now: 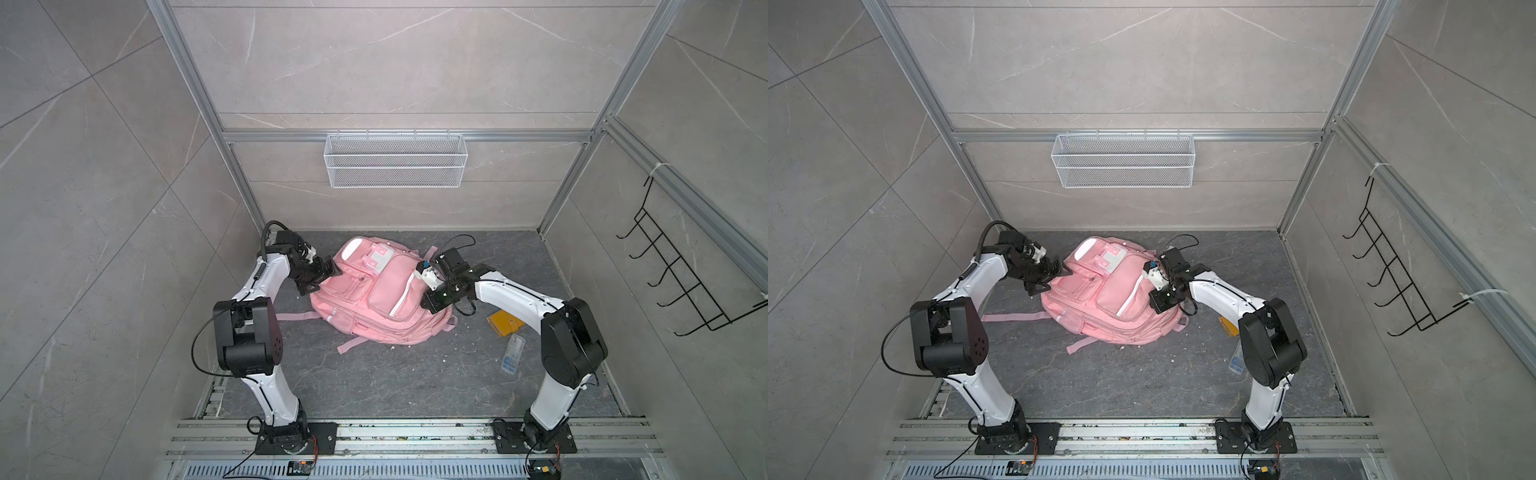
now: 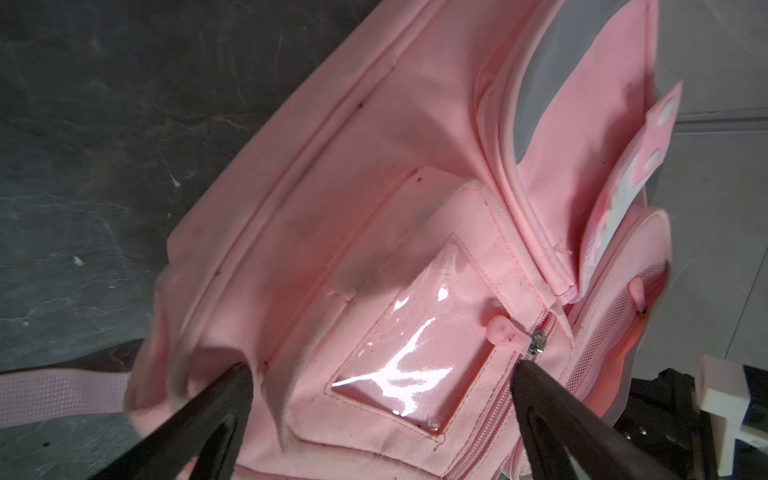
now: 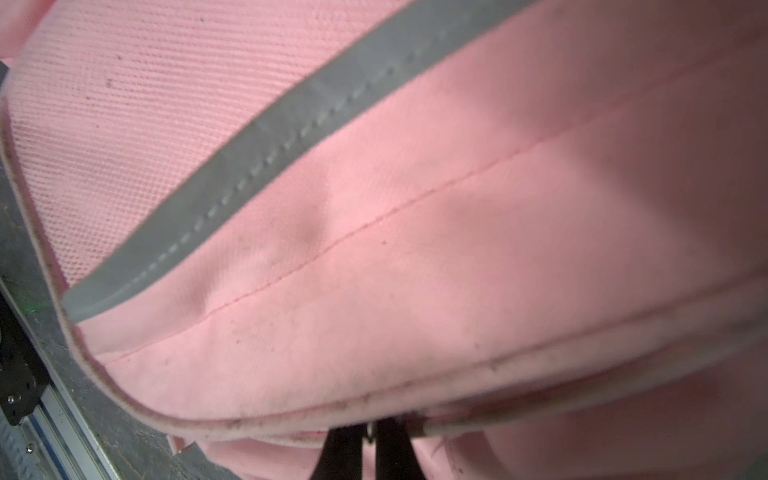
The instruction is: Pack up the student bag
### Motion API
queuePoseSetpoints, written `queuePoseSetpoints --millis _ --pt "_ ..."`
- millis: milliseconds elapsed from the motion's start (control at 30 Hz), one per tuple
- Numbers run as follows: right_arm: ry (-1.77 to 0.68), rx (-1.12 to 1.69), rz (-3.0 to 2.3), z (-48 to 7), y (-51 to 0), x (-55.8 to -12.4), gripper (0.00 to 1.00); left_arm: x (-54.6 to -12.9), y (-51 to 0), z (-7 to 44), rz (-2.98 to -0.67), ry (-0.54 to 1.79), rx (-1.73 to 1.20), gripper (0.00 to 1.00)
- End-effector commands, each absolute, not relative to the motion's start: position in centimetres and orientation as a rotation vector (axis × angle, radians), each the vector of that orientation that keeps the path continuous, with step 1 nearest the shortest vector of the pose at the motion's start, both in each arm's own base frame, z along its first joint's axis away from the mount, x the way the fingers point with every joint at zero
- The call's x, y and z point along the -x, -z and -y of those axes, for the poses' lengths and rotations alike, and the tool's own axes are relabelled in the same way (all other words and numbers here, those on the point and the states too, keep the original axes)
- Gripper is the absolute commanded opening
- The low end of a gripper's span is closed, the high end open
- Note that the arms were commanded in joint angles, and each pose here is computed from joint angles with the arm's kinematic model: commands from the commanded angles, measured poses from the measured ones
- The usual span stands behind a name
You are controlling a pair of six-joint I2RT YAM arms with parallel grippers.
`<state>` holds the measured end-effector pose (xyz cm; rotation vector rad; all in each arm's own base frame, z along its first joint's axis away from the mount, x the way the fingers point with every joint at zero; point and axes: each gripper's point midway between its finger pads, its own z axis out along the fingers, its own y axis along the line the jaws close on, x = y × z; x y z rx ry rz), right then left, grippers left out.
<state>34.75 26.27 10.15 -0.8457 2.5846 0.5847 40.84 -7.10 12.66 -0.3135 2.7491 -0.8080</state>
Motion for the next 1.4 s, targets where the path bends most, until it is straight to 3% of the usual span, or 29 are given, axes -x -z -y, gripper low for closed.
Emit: queuePoseSetpoints --millis 0,500,600,733,1000,1367 --pt "-0.545 0.810 -2.590 -25.9 -10.5 -35.6 0.00 -38.9 -13.7 8.8 -2.734 0.864 0.176 0.99" --pt "-0.473 0.873 -2.597 -26.2 -10.0 -37.4 0.00 -26.0 -11.8 14.4 -2.754 0.969 0.260 0.99" --pt "-0.454 0.913 -2.586 -26.4 -10.3 -38.0 0.00 -25.1 -13.4 15.2 -2.709 1.069 0.273 0.90" --pt "-0.473 0.974 -2.535 -26.9 -11.4 -37.7 0.00 -25.5 -17.3 16.3 -2.664 1.128 0.199 0.88" --pt "-0.555 0.999 -2.477 -27.2 -11.9 -36.1 0.00 -31.9 -23.0 20.9 -2.579 1.216 -0.035 0.70" --pt "-0.662 0.970 -2.417 -28.3 -13.5 -35.9 0.00 -33.8 -18.4 30.1 -2.698 1.240 -0.196 0.59"
